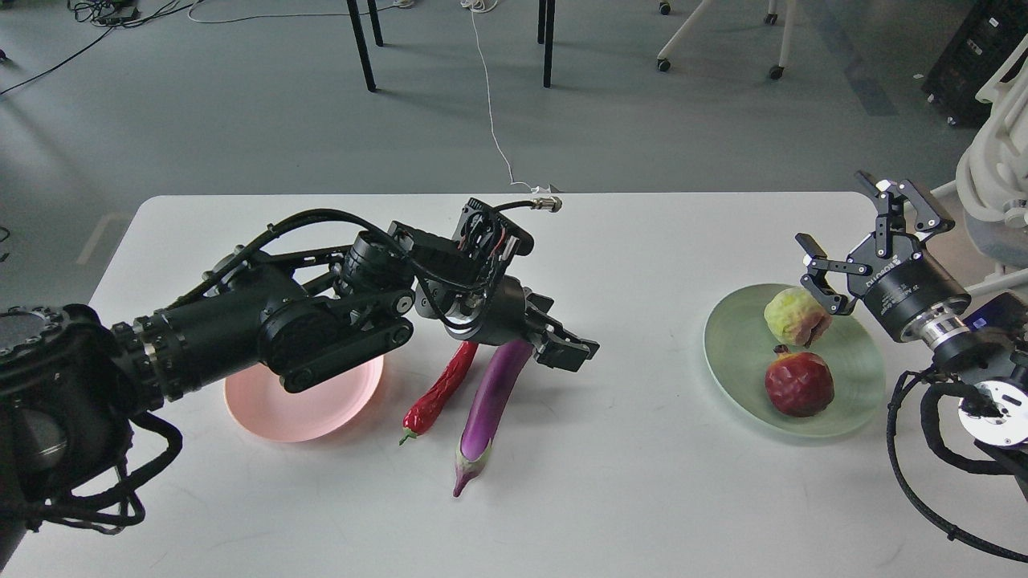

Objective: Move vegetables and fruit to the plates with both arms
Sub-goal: 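Reach the left gripper over the purple eggplant and grasp it, then lift the eggplant onto the pink plate and open the left gripper, then move the left gripper to the red chili pepper and grasp it, then carry the chili pepper onto the pink plate and release it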

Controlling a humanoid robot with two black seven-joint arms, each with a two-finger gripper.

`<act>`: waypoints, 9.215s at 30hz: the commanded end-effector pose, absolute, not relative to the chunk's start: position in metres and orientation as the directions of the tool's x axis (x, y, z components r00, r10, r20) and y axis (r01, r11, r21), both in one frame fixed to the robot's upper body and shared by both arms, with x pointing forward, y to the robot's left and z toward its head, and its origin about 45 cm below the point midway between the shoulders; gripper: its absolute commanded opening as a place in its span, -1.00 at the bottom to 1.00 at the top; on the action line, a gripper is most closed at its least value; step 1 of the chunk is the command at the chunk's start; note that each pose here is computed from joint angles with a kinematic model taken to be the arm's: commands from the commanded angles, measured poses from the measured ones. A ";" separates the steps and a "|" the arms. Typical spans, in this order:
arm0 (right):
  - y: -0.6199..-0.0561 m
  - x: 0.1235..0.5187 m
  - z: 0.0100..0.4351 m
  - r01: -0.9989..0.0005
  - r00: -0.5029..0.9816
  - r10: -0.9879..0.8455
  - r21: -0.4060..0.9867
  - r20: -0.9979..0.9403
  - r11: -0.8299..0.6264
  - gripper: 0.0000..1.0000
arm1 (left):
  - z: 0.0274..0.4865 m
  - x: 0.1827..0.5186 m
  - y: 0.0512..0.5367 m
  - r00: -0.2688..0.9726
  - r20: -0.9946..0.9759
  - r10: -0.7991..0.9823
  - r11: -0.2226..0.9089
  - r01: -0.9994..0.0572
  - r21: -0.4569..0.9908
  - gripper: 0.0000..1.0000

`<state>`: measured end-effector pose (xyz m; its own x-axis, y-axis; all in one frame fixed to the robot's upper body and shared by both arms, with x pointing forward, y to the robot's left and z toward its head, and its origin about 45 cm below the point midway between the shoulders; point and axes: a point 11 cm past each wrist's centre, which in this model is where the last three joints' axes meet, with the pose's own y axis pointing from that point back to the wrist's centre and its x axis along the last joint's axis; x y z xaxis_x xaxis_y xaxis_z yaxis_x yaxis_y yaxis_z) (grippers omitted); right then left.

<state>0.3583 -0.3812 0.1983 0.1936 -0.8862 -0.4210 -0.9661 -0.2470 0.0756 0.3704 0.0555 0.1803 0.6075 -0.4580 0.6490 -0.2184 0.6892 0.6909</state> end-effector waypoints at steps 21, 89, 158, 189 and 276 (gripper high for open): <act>-0.381 0.357 0.196 -0.965 0.195 -0.886 0.078 -0.420 -0.250 0.94 | 0.166 0.333 0.121 0.760 0.565 -0.320 0.622 -0.281 0.731 0.97; -0.383 0.354 0.193 -0.965 0.189 -0.889 0.089 -0.417 -0.246 0.94 | 0.256 0.375 0.188 0.816 0.569 0.102 0.663 -0.482 0.573 -0.78; -0.382 0.350 0.190 -0.962 0.192 -0.889 0.100 -0.416 -0.254 0.94 | 0.251 0.377 0.355 0.766 0.634 0.108 0.454 -0.605 0.654 0.91; -0.385 0.347 0.186 -0.963 0.181 -0.892 0.111 -0.414 -0.247 0.94 | 0.158 0.343 0.189 0.661 0.617 -0.426 0.554 -0.348 0.756 0.91; -0.388 0.344 0.186 -0.963 0.175 -0.895 0.116 -0.410 -0.242 0.94 | 0.181 0.296 0.289 0.900 0.408 0.154 0.394 -0.435 0.810 0.55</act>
<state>0.3442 -0.3880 0.1855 0.1758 -0.8949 -0.4101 -0.9631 -0.2427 0.1167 0.2954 0.2887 0.1795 0.9008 0.1541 0.4059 -0.4328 0.3932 0.8112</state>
